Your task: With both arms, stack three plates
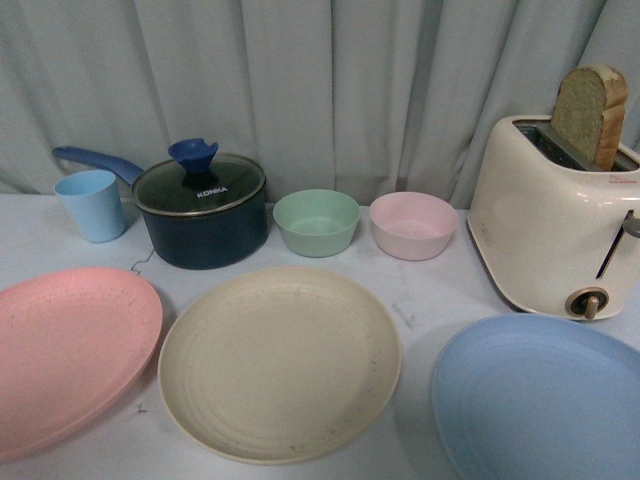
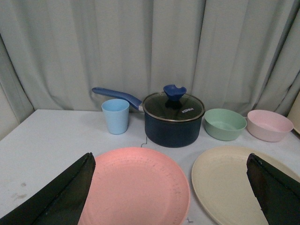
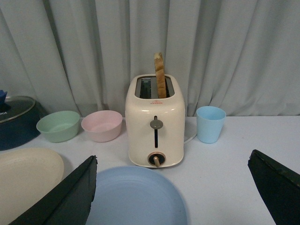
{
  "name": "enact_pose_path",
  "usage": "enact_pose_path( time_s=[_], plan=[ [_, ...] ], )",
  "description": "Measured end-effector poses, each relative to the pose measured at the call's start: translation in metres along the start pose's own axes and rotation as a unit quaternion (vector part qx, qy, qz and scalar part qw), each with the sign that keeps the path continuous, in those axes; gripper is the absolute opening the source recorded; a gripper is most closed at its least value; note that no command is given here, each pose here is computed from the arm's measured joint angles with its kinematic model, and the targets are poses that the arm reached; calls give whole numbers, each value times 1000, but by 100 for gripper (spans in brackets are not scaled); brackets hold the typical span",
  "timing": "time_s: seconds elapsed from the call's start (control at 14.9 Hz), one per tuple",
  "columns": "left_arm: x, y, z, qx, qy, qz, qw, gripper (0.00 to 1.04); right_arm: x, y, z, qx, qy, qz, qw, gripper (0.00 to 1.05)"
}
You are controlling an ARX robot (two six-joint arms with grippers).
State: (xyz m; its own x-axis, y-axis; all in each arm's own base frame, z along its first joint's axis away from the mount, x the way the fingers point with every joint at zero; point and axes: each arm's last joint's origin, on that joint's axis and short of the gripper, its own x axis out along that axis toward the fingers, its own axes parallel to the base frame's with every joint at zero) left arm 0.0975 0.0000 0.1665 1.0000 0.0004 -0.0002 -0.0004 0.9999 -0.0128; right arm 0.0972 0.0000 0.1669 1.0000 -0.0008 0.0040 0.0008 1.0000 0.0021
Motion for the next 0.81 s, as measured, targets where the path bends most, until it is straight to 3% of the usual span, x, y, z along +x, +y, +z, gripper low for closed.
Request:
enact_pose_path(
  time_s=[0.67,0.81],
  plan=[
    [0,0,0,0,0,0,1000,98,0,0,0,0,0,0,1000,98],
    [5,3,4,-46,172,79,981,98,0,0,0,-1,0,2,1000,98]
  ],
)
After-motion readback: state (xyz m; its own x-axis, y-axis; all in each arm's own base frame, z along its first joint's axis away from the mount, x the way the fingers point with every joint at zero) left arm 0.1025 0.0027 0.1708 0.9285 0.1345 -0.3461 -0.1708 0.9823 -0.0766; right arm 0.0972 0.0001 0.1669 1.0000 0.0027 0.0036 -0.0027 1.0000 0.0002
